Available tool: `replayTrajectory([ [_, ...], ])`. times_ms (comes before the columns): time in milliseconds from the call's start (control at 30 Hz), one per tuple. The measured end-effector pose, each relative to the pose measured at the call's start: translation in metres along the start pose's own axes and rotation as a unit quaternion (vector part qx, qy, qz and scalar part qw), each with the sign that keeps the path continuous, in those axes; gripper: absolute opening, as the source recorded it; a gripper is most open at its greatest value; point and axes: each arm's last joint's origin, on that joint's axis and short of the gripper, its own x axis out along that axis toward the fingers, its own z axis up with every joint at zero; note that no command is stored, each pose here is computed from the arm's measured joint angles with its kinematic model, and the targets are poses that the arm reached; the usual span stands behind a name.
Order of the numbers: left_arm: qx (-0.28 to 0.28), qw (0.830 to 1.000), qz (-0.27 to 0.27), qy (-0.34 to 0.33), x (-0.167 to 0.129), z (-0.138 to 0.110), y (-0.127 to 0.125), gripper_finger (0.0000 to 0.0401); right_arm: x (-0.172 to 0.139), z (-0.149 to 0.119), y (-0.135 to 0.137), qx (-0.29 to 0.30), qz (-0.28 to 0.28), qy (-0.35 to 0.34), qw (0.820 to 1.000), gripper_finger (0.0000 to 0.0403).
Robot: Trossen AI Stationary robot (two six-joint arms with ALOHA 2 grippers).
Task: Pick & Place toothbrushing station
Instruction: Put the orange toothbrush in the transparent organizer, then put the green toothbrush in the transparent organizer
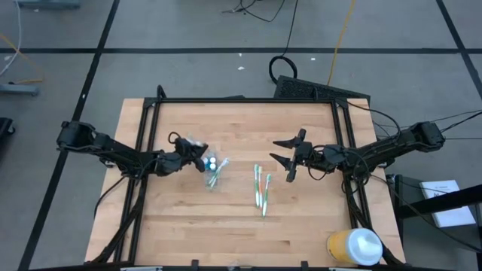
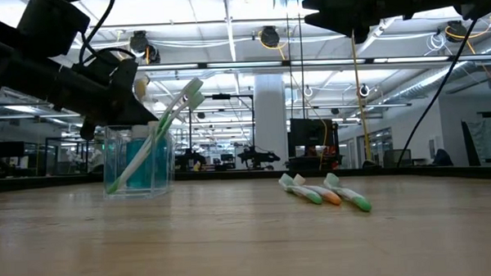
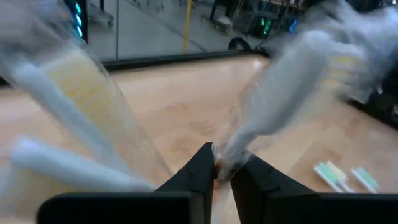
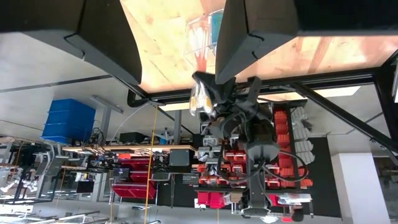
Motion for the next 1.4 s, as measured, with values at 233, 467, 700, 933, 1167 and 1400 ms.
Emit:
replayTrajectory([
  [233,-0.008,1.000,-0.018,0.000,-0.001,0.002,-0.001,0.0121,0.000,0.000,0.000,0.000,0.000,0.000,1.000,0.0196],
  [467,-0.020,0.999,-0.031,-0.012,-0.004,0.009,-0.003,0.0170,0.000,0.000,0.000,-0.001,0.000,0.002,1.000,0.0196],
  [700,-0.010,0.998,-0.046,-0.039,-0.010,0.021,-0.004,0.0190,0.000,0.000,0.000,-0.001,0.000,0.002,1.000,0.0196],
  [933,-0.004,0.996,-0.048,-0.080,-0.020,0.037,-0.003,0.0191,0.000,-0.001,0.000,-0.001,0.000,0.002,1.000,0.0196],
  [1167,-0.010,0.998,0.039,-0.058,-0.021,0.028,0.009,0.0191,0.000,-0.001,0.000,-0.001,0.000,0.003,1.000,0.0196],
  [1400,-0.024,0.998,0.023,-0.053,-0.021,0.029,0.007,0.0191,0.000,-0.001,0.000,-0.001,0.001,0.003,1.000,0.0196],
])
